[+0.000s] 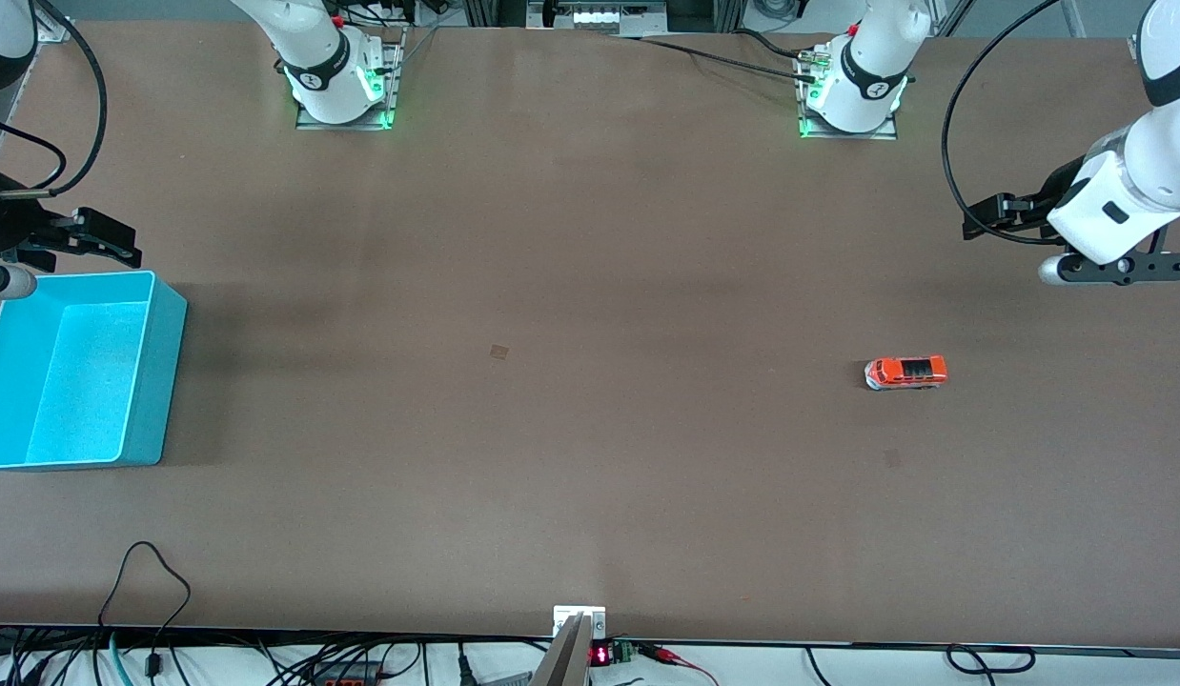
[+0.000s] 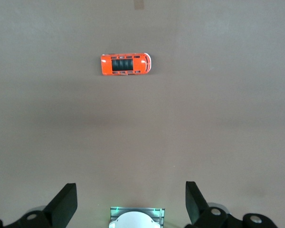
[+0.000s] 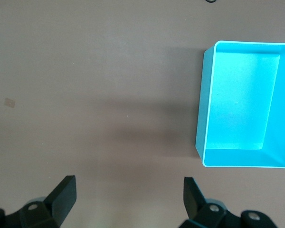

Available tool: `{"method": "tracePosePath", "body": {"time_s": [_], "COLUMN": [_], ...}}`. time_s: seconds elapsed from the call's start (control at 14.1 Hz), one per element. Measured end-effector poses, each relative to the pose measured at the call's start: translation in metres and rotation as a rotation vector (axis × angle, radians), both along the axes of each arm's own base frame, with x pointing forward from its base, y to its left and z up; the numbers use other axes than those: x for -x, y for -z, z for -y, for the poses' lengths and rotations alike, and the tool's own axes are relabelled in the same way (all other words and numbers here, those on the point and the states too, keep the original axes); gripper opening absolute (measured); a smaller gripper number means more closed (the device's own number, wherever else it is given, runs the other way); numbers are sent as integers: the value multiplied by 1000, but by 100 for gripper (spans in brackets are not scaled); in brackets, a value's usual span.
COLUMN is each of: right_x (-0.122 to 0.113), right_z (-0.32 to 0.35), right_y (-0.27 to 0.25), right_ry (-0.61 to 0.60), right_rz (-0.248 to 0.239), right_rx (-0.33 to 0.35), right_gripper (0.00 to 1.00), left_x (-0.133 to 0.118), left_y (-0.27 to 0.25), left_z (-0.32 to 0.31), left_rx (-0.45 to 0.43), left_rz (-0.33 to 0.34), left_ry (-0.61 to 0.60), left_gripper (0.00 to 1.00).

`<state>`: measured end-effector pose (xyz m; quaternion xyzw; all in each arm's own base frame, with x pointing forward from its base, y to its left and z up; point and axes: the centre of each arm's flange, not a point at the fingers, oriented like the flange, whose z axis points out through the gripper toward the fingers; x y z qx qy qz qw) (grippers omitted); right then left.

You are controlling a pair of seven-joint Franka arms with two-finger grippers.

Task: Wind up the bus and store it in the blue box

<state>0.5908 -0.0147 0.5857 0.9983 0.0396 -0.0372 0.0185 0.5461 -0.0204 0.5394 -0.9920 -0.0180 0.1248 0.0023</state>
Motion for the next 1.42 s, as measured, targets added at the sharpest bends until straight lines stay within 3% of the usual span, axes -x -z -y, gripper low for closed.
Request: {"method": "tracePosePath", "body": {"time_s": [0.21, 0.71, 1.14, 1.42], "right_x": [-2, -28, -28, -28], "right_z": [0, -3, 1, 1], "right_y": [5, 80, 81, 81], "right_ry": [0, -5, 1, 1], "right_rz": [-7, -125, -129, -131], "right_rx": [0, 6, 7, 7], "right_gripper": [100, 100, 100, 100], "left_x": [-7, -47, -88, -94], "left_y": [18, 92, 204, 268], "left_z": [3, -27, -65, -63], "left_rx": [14, 155, 258, 265], "left_rz": [-32, -19, 32, 74], "left_ry": [62, 554, 1019, 1219], "left_gripper": [100, 100, 100, 100]}}
